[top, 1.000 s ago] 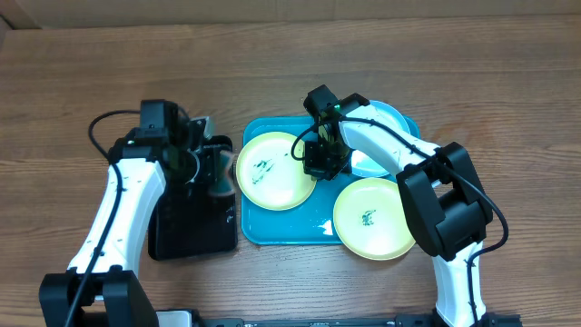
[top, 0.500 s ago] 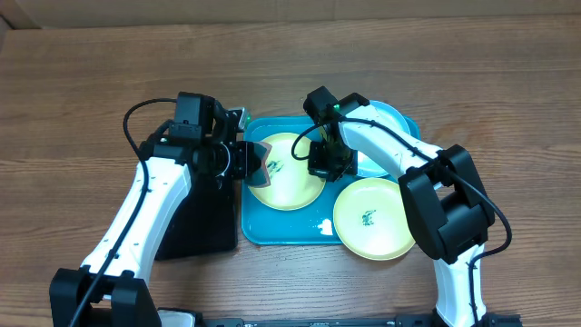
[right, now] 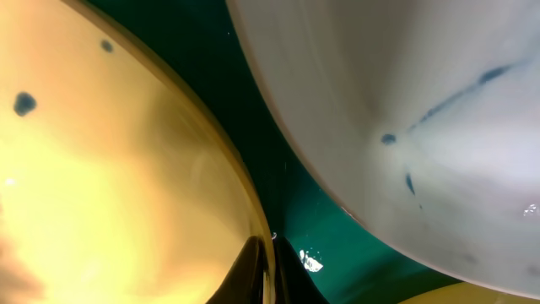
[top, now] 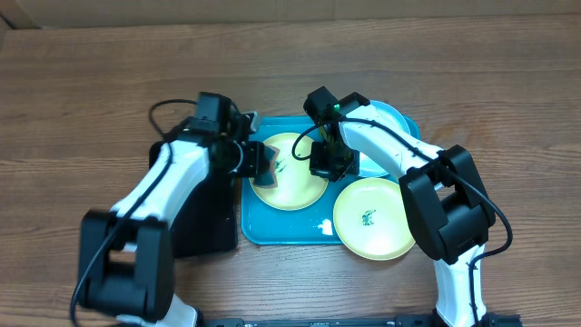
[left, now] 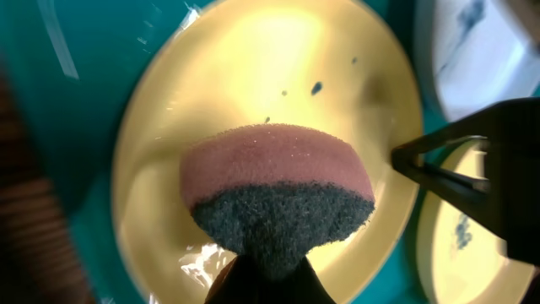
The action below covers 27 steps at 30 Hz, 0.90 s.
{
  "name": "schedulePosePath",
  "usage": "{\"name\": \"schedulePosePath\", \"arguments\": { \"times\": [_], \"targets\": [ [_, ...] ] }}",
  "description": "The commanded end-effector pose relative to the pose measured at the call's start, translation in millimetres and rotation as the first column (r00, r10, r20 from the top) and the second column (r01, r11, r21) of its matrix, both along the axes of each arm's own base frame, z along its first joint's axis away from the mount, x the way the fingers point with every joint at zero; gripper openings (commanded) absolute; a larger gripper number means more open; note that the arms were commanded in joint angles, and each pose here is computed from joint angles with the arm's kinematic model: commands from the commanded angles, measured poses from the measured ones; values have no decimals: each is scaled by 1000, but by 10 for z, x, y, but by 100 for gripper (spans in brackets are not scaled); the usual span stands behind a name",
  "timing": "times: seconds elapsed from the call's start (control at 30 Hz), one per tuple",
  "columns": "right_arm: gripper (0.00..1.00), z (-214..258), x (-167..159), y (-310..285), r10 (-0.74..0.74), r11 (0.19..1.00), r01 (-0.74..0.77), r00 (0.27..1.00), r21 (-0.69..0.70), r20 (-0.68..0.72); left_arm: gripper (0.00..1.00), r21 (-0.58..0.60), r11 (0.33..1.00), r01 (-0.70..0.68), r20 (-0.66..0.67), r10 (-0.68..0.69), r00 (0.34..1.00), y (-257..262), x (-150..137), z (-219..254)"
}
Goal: Clean dirty plates on tray and stack at the side
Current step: 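Bring the sponge with the left gripper onto the held yellow plate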
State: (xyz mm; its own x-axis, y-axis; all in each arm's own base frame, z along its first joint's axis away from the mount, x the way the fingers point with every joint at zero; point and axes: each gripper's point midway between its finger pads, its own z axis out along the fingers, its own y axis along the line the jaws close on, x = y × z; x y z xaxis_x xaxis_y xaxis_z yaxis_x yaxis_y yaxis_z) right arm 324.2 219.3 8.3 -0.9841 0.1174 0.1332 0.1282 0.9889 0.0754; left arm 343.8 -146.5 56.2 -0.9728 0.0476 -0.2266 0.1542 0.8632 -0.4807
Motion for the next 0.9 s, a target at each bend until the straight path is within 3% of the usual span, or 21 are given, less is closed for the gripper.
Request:
{"name": "schedulePosePath", "arguments": {
  "times": [0.0,0.1,0.33,0.53,0.87],
  "targets": [
    [4,-154,10,-251,10,992,-8,1000,-130,11,4,-43,998,37,-17,-38,999,-160,43,-120],
    [4,-154,10,-251,13,992,-12,1000,-129,11,4,-37,999,12,-34,-14,999,-169,97,-263],
    [4,-154,4,-247,18,992,-16,1000,-127,8,4,110,983,-145,-123,158,980,71,131,-673],
    [4,-154,2,-235,19,993,-18,1000,-120,6,4,-181,982,-53,-82,39,996,-422,237,-391],
    [4,-153,-13,-216,18,994,-18,1000,-108,-2,4,-198,980,-14,-78,-2,997,-766,151,-369]
  ]
}}
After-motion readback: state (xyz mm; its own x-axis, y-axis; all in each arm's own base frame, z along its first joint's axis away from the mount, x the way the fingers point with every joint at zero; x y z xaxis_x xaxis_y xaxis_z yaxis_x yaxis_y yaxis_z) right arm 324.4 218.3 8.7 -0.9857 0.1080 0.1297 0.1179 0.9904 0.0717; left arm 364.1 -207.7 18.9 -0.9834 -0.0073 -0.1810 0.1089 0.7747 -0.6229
